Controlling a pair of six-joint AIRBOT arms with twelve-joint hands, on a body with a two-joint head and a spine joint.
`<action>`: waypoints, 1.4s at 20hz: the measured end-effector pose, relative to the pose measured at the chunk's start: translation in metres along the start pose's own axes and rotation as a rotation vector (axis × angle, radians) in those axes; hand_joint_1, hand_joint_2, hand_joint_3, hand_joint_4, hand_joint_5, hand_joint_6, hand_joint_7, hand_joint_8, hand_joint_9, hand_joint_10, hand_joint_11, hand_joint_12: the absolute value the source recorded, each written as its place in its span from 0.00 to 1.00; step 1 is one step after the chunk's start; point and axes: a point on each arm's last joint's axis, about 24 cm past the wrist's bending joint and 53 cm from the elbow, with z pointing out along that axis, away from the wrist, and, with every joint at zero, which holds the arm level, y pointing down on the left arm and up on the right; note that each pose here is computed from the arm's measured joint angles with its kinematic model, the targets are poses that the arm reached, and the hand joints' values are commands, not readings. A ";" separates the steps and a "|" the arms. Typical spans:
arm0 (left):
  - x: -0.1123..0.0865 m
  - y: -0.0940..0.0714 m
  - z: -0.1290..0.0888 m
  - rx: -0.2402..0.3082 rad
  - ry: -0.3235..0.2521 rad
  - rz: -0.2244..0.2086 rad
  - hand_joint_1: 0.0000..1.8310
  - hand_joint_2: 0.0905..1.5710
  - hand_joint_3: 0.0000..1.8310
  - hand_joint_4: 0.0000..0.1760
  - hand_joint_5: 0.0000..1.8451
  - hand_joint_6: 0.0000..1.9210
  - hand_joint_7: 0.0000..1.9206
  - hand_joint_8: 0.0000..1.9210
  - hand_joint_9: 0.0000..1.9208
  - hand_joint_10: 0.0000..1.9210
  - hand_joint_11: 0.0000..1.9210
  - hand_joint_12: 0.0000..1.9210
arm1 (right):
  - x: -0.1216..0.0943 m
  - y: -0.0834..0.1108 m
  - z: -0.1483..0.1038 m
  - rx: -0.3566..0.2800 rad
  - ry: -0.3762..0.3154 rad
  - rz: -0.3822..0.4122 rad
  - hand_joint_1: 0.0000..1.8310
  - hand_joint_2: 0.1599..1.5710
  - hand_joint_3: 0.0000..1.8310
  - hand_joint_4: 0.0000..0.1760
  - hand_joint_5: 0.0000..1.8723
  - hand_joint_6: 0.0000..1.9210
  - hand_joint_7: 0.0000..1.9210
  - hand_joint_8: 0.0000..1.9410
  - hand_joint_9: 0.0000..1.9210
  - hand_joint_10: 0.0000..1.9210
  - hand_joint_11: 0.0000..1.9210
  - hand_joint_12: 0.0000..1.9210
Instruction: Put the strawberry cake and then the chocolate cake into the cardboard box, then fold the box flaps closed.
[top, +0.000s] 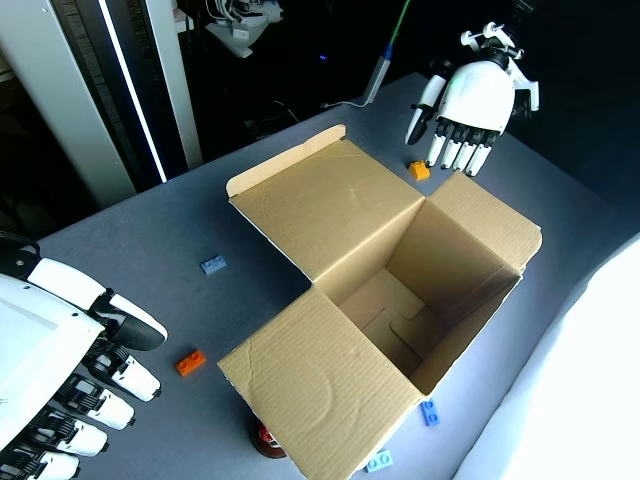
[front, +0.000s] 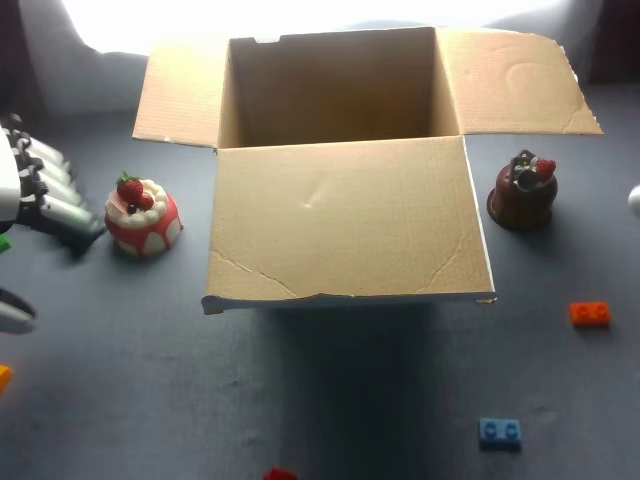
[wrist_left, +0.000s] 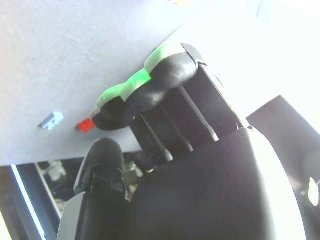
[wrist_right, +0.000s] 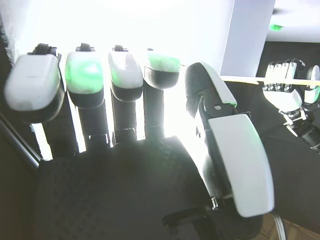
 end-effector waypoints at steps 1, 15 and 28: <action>0.000 -0.001 0.001 0.004 -0.001 -0.002 0.19 0.70 0.00 0.09 0.08 0.01 0.07 0.00 0.11 0.01 0.00 0.40 | 0.000 0.000 0.000 0.000 0.000 0.000 0.13 0.62 0.01 0.17 0.06 0.00 0.06 0.00 0.05 0.01 0.00 0.22; -0.006 -0.017 0.004 0.045 0.004 0.001 0.61 0.60 0.00 0.08 0.02 0.00 0.01 0.00 0.03 0.00 0.00 0.18 | -0.006 -0.016 0.000 0.047 -0.015 0.050 0.35 0.57 0.00 0.18 0.01 0.00 0.01 0.00 0.03 0.00 0.00 0.13; 0.005 -0.011 0.053 0.024 0.036 -0.006 0.69 0.58 0.00 0.02 0.04 0.00 0.03 0.00 0.02 0.00 0.00 0.13 | -0.006 -0.043 0.004 0.116 -0.024 0.205 0.46 0.59 0.00 0.26 0.05 0.00 0.03 0.00 0.04 0.00 0.00 0.20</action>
